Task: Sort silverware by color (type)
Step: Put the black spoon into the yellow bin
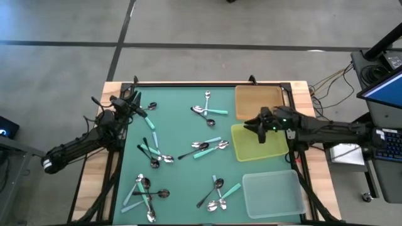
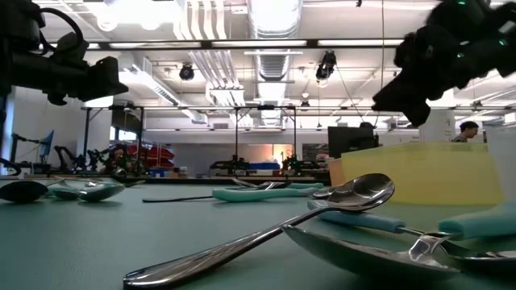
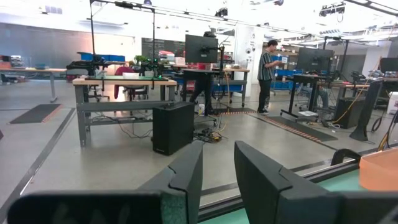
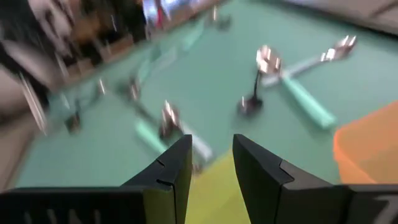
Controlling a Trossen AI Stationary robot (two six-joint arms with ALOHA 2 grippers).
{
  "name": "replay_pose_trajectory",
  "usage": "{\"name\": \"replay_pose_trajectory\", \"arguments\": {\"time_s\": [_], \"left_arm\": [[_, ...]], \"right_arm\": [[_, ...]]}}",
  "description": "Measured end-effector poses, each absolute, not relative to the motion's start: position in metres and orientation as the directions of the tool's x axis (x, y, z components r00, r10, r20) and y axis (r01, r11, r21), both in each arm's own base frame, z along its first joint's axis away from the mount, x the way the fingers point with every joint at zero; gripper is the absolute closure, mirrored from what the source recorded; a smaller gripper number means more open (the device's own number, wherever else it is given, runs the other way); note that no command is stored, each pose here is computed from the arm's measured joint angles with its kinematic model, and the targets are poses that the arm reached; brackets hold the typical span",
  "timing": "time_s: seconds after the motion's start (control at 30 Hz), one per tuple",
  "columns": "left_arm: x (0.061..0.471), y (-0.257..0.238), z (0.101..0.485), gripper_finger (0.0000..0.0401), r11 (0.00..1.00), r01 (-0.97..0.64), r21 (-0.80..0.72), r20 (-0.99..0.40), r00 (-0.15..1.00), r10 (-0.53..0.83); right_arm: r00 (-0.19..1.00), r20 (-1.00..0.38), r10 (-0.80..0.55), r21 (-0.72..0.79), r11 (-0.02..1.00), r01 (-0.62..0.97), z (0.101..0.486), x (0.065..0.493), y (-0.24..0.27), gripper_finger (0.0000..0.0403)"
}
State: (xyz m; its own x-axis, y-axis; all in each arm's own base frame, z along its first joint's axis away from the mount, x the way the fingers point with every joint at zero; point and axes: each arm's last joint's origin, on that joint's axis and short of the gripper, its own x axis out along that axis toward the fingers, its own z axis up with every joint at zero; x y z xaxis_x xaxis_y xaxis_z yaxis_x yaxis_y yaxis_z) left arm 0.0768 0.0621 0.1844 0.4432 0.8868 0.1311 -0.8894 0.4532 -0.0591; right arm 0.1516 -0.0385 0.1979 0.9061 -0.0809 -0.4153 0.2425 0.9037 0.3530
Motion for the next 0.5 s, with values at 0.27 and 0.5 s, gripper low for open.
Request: {"name": "replay_pose_trajectory", "arguments": {"time_s": [0.27, 0.5], "left_arm": [[0.077, 0.062, 0.184, 0.0324, 0.453, -0.889, -0.059, 0.131, 0.443, 0.887], [0.077, 0.062, 0.184, 0.0324, 0.453, -0.889, -0.059, 0.131, 0.443, 0.887]], "right_arm": [[0.812, -0.563, 0.154, 0.257, 0.966, -0.005, 0.225, 0.190, -0.020, 0.0296], [0.693, -0.606, 0.390, 0.189, 0.917, -0.351, 0.227, 0.225, 0.018, 0.0296]]}}
